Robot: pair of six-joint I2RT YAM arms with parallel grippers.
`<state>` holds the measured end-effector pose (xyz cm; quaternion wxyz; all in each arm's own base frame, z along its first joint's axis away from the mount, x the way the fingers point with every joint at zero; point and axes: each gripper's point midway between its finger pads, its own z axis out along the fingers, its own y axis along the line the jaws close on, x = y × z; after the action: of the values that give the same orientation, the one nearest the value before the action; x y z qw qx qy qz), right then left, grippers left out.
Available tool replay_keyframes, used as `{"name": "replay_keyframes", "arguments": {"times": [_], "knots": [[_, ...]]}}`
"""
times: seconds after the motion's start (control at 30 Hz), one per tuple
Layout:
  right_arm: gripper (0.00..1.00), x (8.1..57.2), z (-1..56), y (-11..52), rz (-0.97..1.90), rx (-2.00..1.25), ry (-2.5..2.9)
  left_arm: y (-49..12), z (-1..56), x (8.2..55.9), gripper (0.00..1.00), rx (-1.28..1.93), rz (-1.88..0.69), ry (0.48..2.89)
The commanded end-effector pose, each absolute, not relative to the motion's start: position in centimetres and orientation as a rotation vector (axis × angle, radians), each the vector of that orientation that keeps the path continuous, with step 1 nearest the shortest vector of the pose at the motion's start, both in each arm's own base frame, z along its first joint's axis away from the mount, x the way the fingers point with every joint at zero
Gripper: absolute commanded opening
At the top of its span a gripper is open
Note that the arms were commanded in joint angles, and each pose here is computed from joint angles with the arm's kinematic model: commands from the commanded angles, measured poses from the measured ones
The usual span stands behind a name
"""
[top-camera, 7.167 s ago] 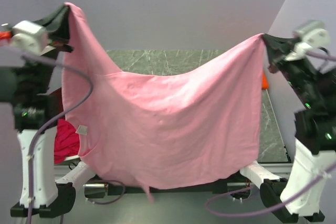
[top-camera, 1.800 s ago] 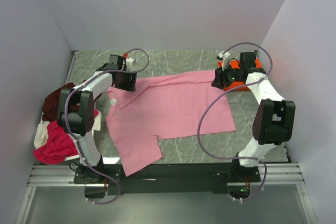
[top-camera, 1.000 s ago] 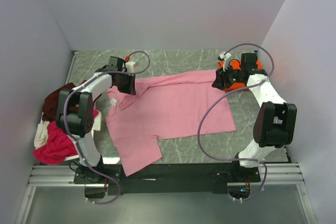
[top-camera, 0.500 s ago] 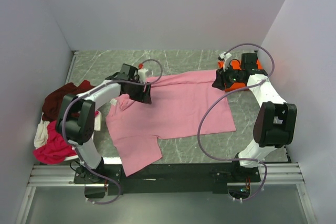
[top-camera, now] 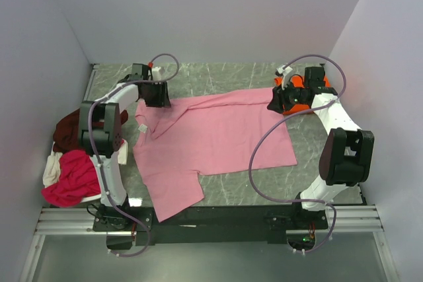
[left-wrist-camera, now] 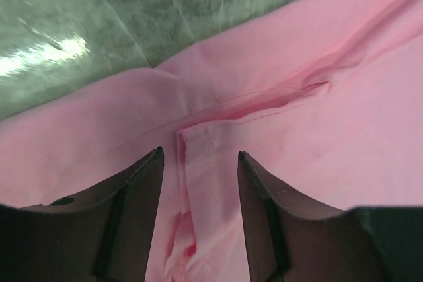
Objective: Fold and stack the t-shirts
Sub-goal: Fold the tshirt
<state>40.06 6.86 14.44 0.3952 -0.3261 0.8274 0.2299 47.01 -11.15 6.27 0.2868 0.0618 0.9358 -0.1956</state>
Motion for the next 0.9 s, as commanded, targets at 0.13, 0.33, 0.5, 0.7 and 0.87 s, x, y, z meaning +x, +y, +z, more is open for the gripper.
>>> {"name": "replay_keyframes", "arguments": {"times": [0.13, 0.33, 0.5, 0.7, 0.87], "knots": [[0.49, 40.3, 15.6, 6.8, 0.578, -0.835, 2.053, -11.8, 5.1, 47.9, 0.50, 0.208, -0.535, 2.547], [0.49, 40.3, 15.4, 6.7, 0.579, -0.832, 2.057, -12.3, 3.8, 47.3, 0.40, 0.233, -0.552, 2.579], [0.49, 40.4, 15.3, 6.5, 0.583, -0.824, 2.065, -12.7, 3.9, 46.9, 0.29, 0.252, -0.568, 2.580], [0.49, 40.4, 15.4, 6.4, 0.584, -0.819, 2.064, -13.0, 4.3, 46.9, 0.06, 0.266, -0.572, 2.581], [0.49, 40.3, 15.7, 6.2, 0.585, -0.815, 2.055, -14.0, 5.7, 46.6, 0.01, 0.297, -0.623, 2.554]]}}
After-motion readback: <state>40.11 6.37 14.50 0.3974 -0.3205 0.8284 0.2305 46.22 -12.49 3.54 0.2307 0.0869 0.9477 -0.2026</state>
